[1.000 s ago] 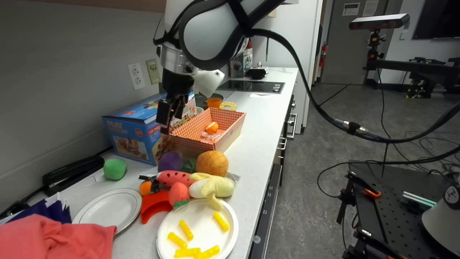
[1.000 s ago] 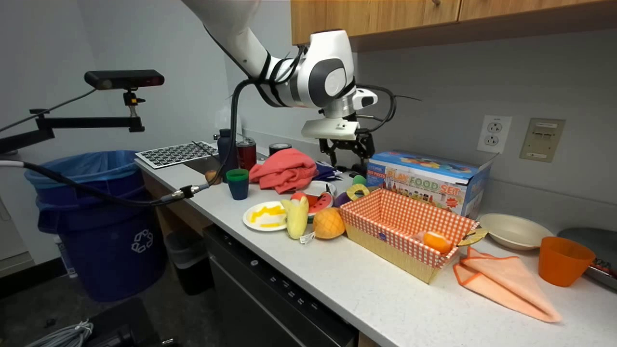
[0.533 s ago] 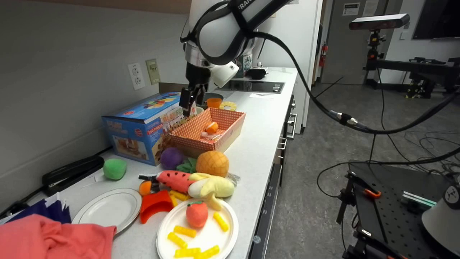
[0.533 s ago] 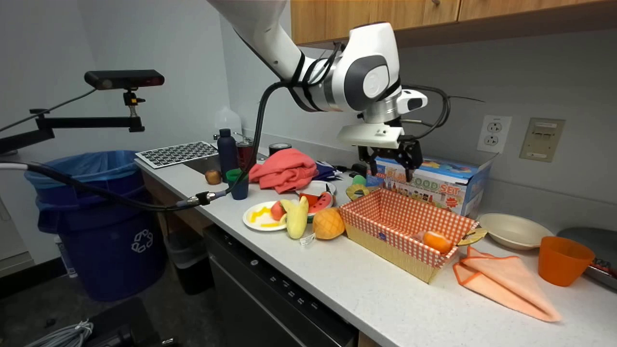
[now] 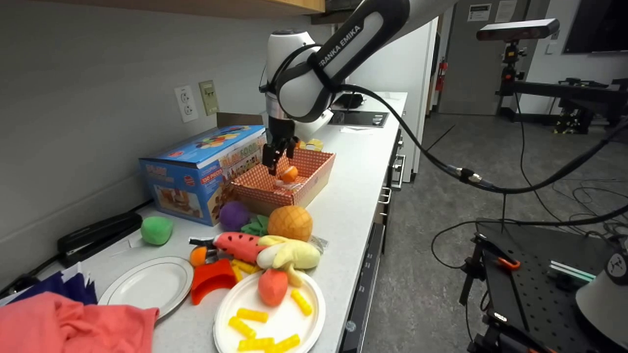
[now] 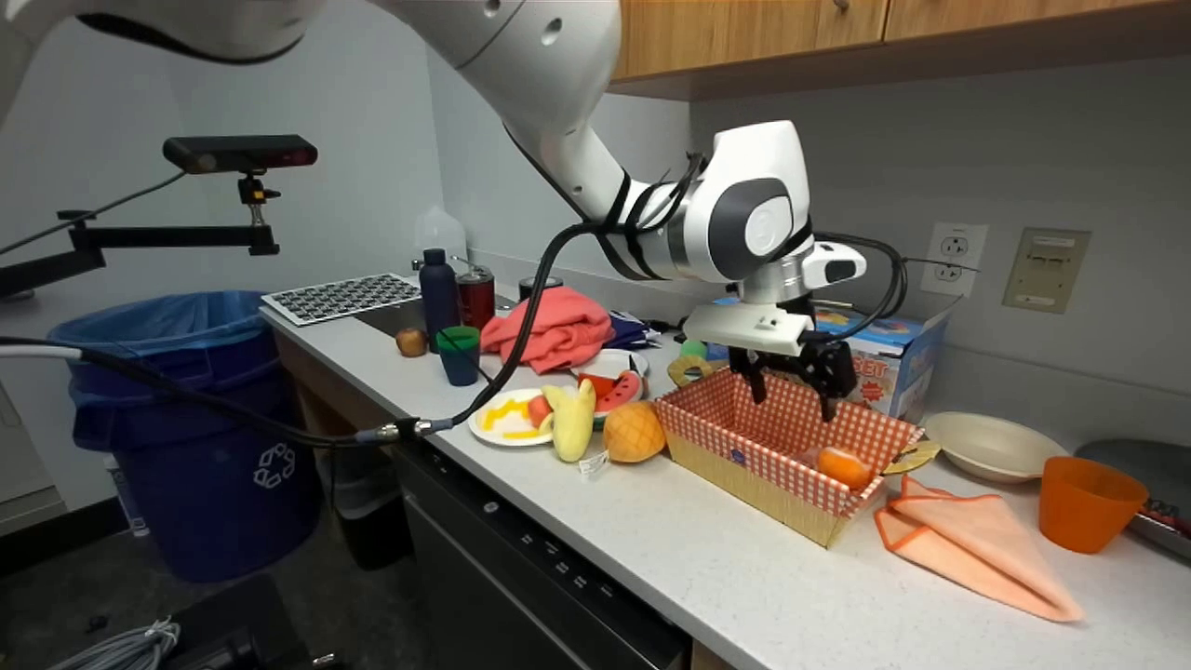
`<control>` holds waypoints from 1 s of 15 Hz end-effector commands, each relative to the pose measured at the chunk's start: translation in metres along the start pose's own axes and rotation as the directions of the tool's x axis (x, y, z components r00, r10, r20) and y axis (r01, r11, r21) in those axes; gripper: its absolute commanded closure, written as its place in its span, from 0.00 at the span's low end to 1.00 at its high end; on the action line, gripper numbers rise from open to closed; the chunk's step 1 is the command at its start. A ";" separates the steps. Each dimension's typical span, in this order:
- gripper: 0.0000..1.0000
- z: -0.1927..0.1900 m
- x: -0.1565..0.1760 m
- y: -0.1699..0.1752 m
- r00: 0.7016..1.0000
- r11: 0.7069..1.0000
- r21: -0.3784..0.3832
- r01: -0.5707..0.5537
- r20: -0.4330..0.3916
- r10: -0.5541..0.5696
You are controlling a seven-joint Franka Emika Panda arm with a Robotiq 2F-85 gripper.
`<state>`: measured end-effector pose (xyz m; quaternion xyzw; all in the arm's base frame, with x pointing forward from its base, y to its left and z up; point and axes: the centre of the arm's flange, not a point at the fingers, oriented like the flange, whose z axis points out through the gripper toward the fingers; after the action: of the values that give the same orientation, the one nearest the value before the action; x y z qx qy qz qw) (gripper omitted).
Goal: Remove all the plush toys from the basket
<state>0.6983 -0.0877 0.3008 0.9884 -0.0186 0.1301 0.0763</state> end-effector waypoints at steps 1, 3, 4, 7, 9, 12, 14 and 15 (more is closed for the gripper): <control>0.00 0.024 0.026 0.004 0.999 0.998 -0.047 -0.044 0.004 0.044; 0.00 0.035 0.032 0.013 0.998 0.995 -0.078 -0.062 0.003 0.062; 0.00 0.040 0.033 0.017 0.997 0.993 -0.090 -0.072 0.006 0.073; 0.00 0.054 0.031 0.026 0.995 0.989 -0.114 -0.089 0.027 0.093; 0.00 0.063 0.028 0.029 0.993 0.987 -0.124 -0.098 0.047 0.105; 0.04 0.072 0.027 0.031 0.990 0.986 -0.128 -0.110 0.075 0.120; 0.29 0.075 0.027 0.030 0.988 0.985 -0.122 -0.123 0.081 0.134; 0.31 0.074 0.027 0.030 0.988 0.985 -0.122 -0.124 0.082 0.134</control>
<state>0.7267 -0.1291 0.2402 0.9850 -0.0830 0.0941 0.1184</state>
